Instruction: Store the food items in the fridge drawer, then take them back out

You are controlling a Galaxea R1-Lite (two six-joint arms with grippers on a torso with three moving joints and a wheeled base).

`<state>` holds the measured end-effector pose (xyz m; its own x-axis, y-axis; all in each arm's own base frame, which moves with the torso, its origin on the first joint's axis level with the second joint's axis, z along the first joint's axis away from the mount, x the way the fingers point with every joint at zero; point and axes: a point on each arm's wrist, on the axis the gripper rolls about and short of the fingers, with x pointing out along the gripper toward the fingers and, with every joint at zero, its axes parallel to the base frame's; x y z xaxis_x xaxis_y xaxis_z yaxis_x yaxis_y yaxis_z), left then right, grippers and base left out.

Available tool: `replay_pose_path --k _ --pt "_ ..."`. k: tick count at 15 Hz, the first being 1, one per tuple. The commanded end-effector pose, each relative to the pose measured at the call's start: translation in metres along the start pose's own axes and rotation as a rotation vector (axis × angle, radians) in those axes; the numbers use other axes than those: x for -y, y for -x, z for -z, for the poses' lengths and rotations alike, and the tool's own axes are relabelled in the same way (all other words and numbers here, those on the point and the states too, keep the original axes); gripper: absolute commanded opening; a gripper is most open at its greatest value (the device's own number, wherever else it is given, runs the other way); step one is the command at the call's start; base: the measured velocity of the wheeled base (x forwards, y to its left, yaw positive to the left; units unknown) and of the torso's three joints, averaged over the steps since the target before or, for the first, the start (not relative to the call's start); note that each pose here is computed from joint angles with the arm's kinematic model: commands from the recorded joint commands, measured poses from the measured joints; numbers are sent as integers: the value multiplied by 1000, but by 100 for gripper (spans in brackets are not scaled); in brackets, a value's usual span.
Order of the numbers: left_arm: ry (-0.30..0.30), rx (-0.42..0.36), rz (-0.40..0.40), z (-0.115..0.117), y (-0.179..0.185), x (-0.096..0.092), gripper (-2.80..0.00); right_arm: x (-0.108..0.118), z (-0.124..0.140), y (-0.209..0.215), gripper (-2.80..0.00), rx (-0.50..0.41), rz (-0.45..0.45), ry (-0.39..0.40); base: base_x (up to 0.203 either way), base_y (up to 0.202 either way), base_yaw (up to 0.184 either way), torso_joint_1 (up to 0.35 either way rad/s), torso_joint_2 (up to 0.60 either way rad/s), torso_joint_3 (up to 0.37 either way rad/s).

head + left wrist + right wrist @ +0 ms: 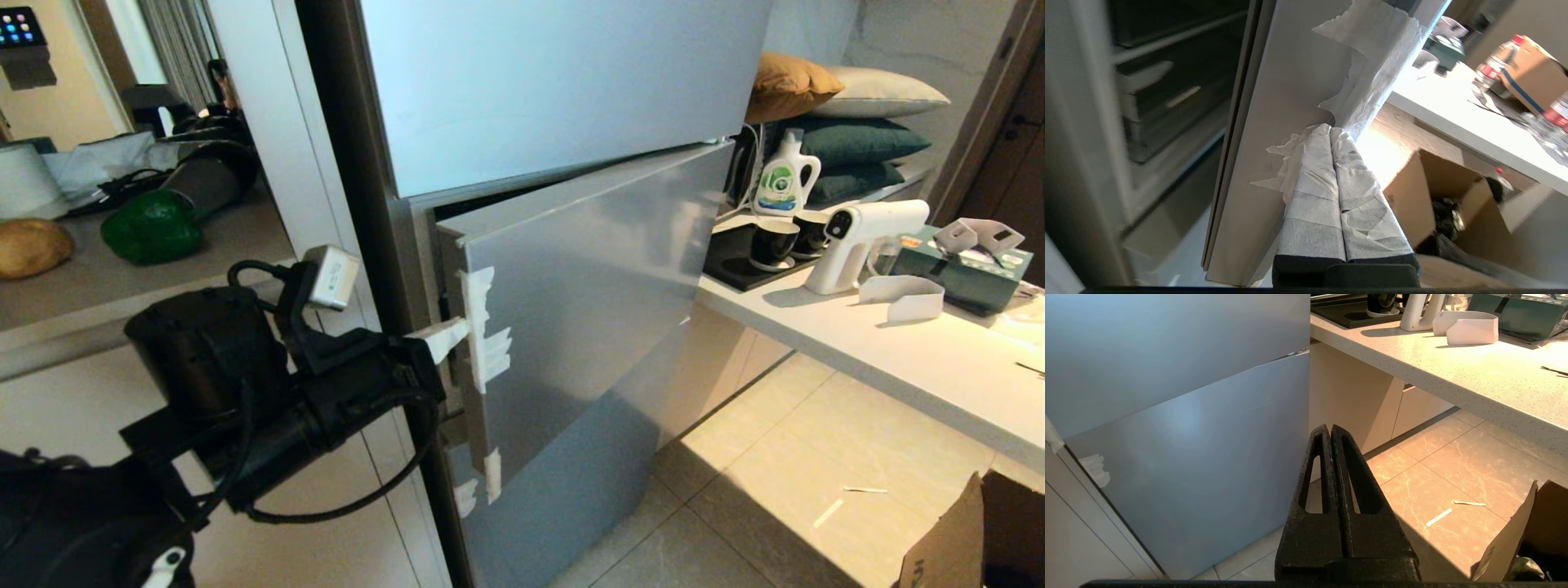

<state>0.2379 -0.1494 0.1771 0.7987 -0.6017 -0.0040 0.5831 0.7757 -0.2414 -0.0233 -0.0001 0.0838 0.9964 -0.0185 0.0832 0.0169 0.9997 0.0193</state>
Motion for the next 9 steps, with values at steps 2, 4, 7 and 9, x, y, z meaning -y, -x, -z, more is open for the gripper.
replay_pose_path --k 2,4,7,9 --pt "2 -7 40 3 0 11 -280 0 9 -2 -280 -30 0 0 0 0 0 0 0 0" --pt "2 -30 84 9 3 24 -280 0 9 -2 -280 -30 0 0 0 0 0 0 0 0" --pt "1 -71 160 20 5 46 -280 0 9 -2 -280 -30 0 0 0 0 0 0 0 0" --pt "0 -89 216 26 5 63 -280 0 9 -2 -280 -30 0 0 0 0 0 0 0 0"
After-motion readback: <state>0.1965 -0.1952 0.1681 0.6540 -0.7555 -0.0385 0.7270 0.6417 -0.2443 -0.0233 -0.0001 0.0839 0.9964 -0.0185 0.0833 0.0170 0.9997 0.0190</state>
